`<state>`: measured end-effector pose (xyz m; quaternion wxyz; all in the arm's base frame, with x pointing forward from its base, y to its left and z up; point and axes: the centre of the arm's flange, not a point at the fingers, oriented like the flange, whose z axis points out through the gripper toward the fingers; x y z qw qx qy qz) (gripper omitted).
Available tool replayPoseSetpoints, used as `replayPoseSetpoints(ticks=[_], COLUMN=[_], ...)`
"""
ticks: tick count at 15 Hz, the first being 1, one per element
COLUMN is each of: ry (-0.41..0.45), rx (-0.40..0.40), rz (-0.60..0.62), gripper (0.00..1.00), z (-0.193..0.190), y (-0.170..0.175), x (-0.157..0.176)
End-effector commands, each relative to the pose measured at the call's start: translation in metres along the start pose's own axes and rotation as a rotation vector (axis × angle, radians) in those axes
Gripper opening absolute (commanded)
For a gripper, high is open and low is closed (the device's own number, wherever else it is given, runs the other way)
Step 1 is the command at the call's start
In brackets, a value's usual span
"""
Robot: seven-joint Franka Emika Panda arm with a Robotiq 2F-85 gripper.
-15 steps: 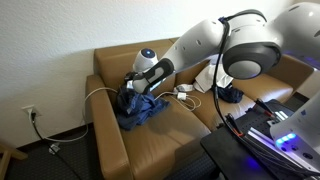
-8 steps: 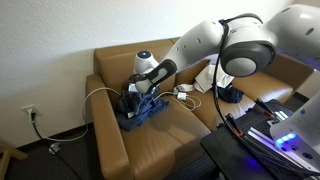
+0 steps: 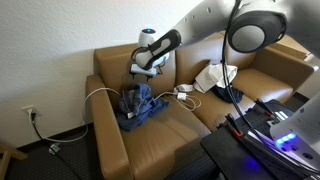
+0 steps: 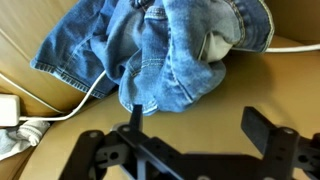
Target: Move the jeans to the corner
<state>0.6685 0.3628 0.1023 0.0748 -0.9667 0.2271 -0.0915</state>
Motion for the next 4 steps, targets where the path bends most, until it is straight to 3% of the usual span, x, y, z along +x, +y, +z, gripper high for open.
replayPoseSetpoints(ticks=[1,3,4], ry=[-0.097,-0.14,-0.066], rx=[-0.008,0.033,0.01], rz=[0.062,0.152,0.094], gripper=[1.0,1.0,1.0], z=[-0.072,-0.09,-0.057], y=[0.054,0.085,0.035], x=[0.017,0.028,0.037])
